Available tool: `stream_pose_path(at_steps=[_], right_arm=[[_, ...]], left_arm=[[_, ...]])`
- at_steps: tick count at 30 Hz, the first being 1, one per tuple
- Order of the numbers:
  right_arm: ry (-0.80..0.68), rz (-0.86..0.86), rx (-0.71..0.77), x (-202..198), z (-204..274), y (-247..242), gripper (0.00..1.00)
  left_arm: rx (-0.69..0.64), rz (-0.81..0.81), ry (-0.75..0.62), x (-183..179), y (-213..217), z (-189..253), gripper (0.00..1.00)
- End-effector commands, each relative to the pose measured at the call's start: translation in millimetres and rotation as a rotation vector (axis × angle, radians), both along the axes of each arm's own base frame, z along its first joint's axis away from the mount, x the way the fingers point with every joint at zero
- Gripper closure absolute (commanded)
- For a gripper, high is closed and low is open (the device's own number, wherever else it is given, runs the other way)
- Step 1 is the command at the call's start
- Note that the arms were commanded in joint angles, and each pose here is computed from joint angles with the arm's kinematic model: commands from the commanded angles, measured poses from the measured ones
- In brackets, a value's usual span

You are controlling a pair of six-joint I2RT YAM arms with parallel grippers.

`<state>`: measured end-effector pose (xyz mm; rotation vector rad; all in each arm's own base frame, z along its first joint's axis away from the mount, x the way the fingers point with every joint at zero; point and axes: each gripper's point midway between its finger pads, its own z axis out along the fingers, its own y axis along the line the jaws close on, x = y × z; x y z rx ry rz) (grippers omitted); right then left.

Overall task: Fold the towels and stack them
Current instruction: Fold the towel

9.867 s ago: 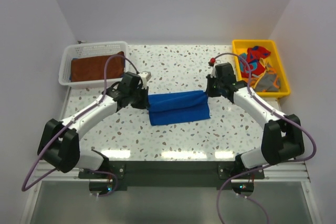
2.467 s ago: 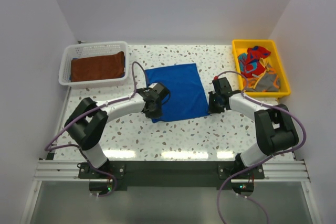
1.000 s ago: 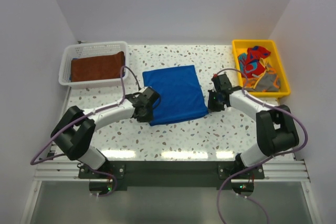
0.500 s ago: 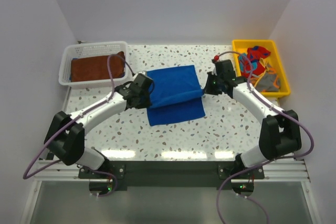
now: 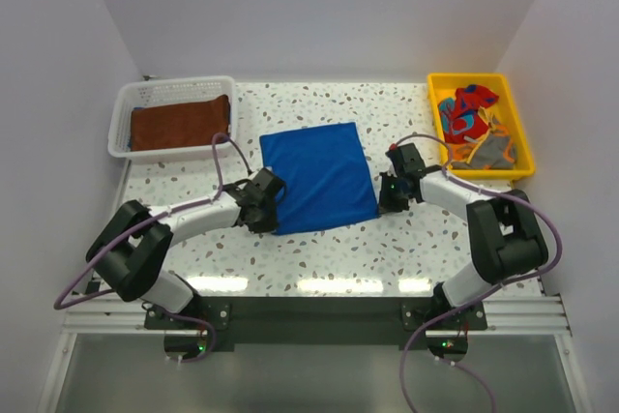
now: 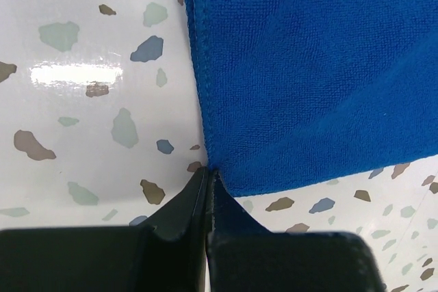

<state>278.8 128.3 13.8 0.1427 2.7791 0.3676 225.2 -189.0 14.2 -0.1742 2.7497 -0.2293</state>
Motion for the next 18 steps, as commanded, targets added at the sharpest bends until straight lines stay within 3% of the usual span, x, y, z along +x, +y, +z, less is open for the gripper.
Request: stream_pose_path(at_steps=[1,5,7,9,14,18], right_arm=[[-0.022,-0.009,0.003,4.7,-6.0,1.8,1.0],[-0.028,-0.016,-0.018,4.5,-3.2,-2.5,1.0],[-0.039,-0.013,-0.026,6.5,1.7,-3.4,0.94],[-0.065,-0.018,-0.032,9.2,12.4,-4.8,0.83],[-0.139,-0.008,-0.063,21.6,44.2,-6.8,0.71],[-0.208,0.036,-0.085,29.1,67.2,2.9,0.67]], left_arm=[[-0.013,0.021,-0.008,-0.5,-2.5,-7.8,1.0],[-0.009,0.022,-0.001,-5.2,-1.8,-7.2,1.0],[-0.006,0.03,-0.003,-6.1,0.1,-4.2,1.0],[-0.007,0.038,-0.027,-2.7,0.5,3.7,0.89],[0.008,0.051,-0.067,2.5,5.6,26.7,0.69],[0.022,0.065,-0.107,3.7,13.9,49.5,0.46]])
